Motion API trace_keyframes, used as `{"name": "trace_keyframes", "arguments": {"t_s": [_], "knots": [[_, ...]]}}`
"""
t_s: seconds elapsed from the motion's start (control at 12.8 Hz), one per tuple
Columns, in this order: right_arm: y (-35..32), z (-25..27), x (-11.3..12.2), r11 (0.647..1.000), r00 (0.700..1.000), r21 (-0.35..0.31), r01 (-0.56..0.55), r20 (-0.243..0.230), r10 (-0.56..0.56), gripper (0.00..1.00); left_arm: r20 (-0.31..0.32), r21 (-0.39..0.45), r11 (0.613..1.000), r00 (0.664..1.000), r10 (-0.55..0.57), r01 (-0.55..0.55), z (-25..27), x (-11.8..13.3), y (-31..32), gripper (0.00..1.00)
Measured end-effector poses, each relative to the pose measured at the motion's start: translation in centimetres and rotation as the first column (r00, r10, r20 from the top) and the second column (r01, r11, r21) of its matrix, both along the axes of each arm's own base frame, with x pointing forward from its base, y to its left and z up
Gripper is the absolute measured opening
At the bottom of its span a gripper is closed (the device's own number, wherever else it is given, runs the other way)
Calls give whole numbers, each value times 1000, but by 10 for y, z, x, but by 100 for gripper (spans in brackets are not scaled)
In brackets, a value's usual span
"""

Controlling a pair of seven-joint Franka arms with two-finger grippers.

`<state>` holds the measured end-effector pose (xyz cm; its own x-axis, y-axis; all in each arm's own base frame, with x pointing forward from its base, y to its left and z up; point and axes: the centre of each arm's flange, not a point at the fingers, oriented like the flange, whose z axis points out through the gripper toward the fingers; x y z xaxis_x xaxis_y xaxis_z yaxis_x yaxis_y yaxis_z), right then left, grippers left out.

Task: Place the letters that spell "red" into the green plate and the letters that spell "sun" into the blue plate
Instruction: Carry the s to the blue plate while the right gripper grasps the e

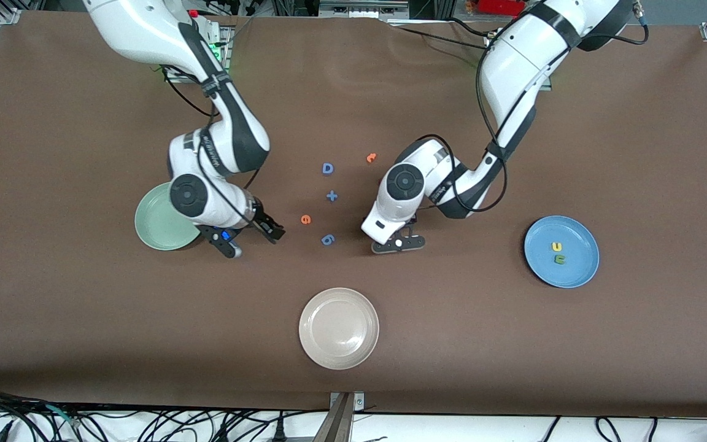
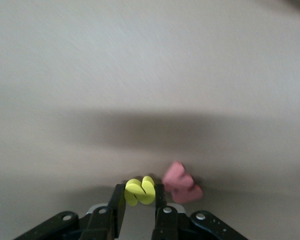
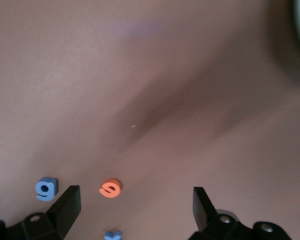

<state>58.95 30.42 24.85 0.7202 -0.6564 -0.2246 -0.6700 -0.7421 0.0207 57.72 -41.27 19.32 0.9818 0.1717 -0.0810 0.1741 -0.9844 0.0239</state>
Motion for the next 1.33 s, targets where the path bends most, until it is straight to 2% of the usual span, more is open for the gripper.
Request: {"name": "trace_keyframes", "arguments": {"t_s": [0.23, 0.47, 0.62, 0.78, 0.86, 1.09, 1.17, 1.25, 1.33], "knots": [[36, -27, -12, 1000, 999, -2, 11, 46, -11, 100, -54, 45, 999, 999, 4, -2, 30, 38, 51, 28], [57, -49, -25, 1000, 999, -12, -7, 51, 7, 99, -160, 97, 994, 987, -30, 46, 57, 65, 121, 28], [67, -59, -32, 1000, 999, -17, -8, 53, 9, 97, -240, 108, 989, 968, -68, 97, 67, 77, 176, 28], [73, -71, -37, 1000, 998, -27, -14, 53, 15, 96, -333, 94, 982, 935, -126, 165, 68, 80, 227, 28], [73, -77, -39, 999, 999, -35, -18, 49, 20, 96, -357, 78, 979, 922, -151, 190, 66, 83, 250, 28], [71, -83, -40, 999, 998, -47, -27, 50, 30, 93, -369, 33, 972, 907, -203, 232, 64, 94, 321, 28], [72, -82, -39, 998, 998, -51, -35, 56, 37, 86, -370, 29, 969, 904, -216, 244, 63, 97, 343, 28], [72, -82, -40, 998, 997, -54, -39, 59, 42, 85, -371, 32, 966, 900, -228, 258, 62, 99, 364, 28], [73, -80, -39, 998, 997, -54, -42, 62, 45, 76, -374, 36, 963, 897, -235, 268, 61, 100, 384, 28]]}}
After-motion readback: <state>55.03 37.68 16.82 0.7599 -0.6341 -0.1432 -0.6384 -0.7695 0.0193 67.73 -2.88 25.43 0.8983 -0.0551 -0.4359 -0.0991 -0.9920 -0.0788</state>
